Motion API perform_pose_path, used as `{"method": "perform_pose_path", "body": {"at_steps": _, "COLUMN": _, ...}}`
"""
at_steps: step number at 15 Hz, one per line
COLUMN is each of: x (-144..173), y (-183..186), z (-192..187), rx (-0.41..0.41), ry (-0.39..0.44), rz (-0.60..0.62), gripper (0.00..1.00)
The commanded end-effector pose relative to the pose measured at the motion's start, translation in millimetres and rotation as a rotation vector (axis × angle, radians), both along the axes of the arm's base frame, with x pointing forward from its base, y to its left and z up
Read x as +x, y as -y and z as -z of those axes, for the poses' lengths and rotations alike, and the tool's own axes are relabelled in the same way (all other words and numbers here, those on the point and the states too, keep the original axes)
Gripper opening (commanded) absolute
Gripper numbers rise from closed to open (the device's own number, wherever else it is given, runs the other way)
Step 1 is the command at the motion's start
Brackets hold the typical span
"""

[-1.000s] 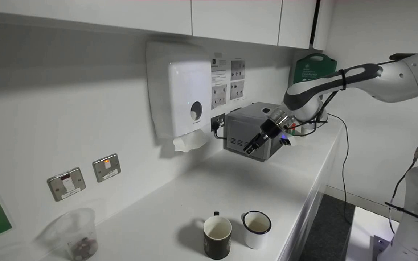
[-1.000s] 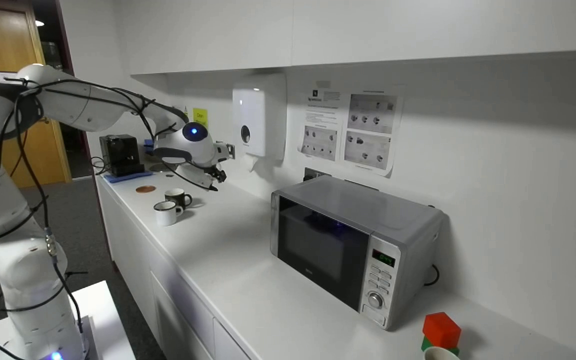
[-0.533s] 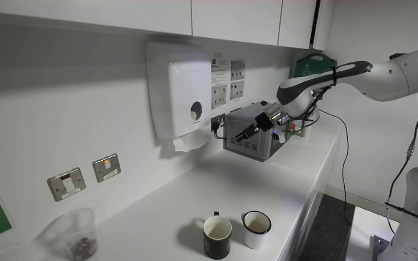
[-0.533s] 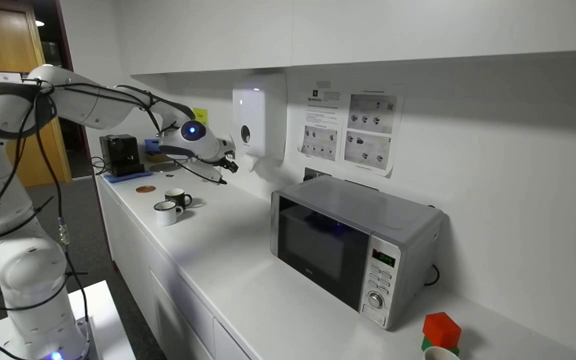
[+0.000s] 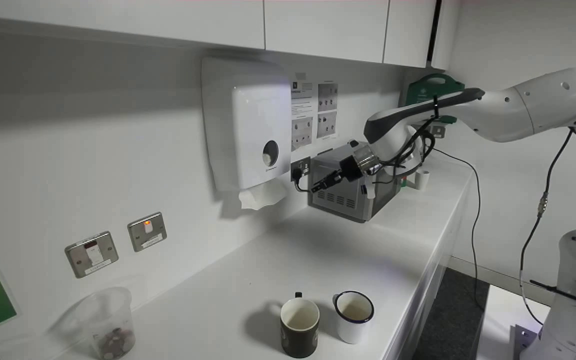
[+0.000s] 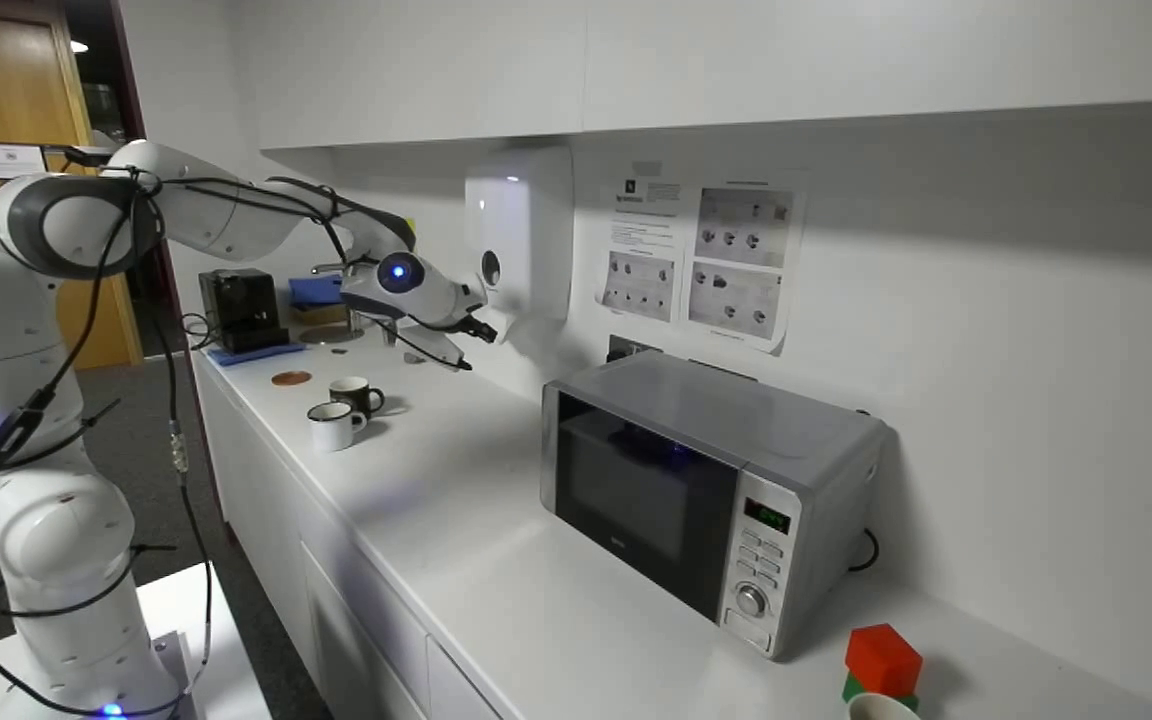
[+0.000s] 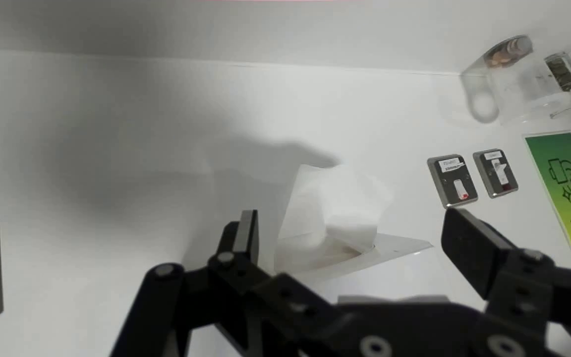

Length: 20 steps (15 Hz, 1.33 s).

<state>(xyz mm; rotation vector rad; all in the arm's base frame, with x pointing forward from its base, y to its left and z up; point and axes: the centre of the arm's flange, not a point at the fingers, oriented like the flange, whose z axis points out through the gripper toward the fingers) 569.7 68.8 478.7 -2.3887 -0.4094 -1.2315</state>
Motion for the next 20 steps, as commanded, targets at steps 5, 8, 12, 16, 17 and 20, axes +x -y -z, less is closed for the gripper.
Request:
{"method": "perform_pose_path", "body": {"at_steps": 5, "x": 34.3, "y": -13.0, "z": 10.6, "rx": -0.011, "ry": 0.082, "rz": -0.013, "gripper": 1.00}}
{"method": "perform_pose_path", "body": {"at_steps": 8, "x": 29.3, "y": -11.7, "z": 10.4, "rx": 0.011, "ry": 0.021, "rz": -0.006, "gripper": 1.00}}
{"method": "perform_pose_path", "body": {"at_steps": 12, "x": 31.6, "y": -12.3, "z": 12.2, "rx": 0.010, "ry": 0.020, "rz": -0.006, "gripper": 1.00}}
{"method": "perform_pose_path", "body": {"at_steps": 16, "x": 33.8, "y": -9.7, "z": 14.0, "rx": 0.018, "ry": 0.029, "rz": -0.011, "gripper": 1.00}}
{"method": "perform_pose_path", "body": {"at_steps": 17, "x": 34.7, "y": -9.8, "z": 12.9, "rx": 0.018, "ry": 0.032, "rz": -0.013, "gripper": 1.00}}
{"method": "perform_pose_path", "body": {"at_steps": 20, "x": 38.4, "y": -10.4, "z": 8.4, "rx": 0.023, "ry": 0.051, "rz": -0.010, "gripper": 1.00}}
